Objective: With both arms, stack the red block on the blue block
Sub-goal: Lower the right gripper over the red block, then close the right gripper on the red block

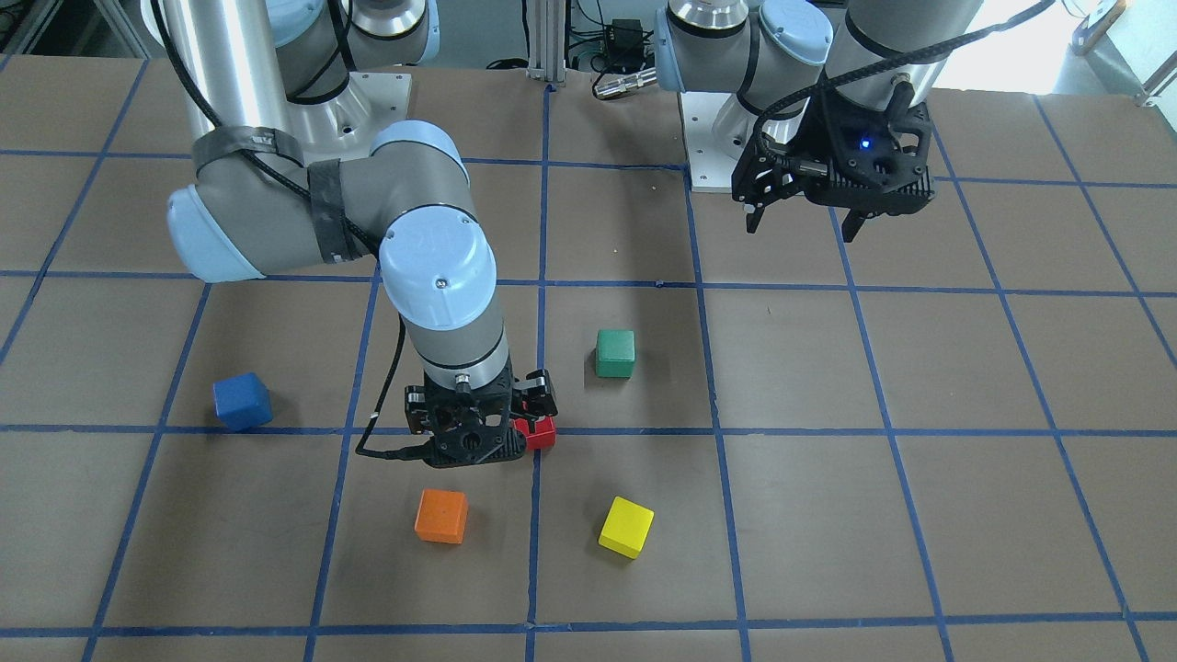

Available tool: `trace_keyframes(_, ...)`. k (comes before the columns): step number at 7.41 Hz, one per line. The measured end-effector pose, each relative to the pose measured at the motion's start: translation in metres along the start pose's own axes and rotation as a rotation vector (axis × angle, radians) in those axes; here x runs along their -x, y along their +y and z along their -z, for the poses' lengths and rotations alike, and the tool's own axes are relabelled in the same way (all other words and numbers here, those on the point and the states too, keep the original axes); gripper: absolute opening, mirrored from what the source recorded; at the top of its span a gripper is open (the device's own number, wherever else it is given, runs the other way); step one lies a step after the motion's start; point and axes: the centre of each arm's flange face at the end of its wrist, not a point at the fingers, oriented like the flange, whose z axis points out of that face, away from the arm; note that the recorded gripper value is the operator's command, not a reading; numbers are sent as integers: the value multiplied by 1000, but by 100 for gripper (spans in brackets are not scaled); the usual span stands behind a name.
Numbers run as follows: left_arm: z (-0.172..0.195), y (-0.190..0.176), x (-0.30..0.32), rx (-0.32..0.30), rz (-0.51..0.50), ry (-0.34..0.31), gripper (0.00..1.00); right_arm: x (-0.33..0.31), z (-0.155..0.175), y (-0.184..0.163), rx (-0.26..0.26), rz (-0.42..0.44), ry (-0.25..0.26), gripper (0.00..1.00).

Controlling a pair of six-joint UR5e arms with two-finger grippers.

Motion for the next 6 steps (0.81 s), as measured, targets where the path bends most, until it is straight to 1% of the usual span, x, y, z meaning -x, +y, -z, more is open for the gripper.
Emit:
trace_keyframes(2, -3, -2, 0, 5, 2, 7, 100, 15, -21, 6, 26, 8, 3, 100)
trace_keyframes(4, -3, -1, 0, 7, 1, 5, 100, 24, -43, 18, 65, 18, 10, 100)
trace_keyframes(6, -6, 0, 1, 22, 2, 3, 100, 28, -58, 27, 96, 27, 17, 100)
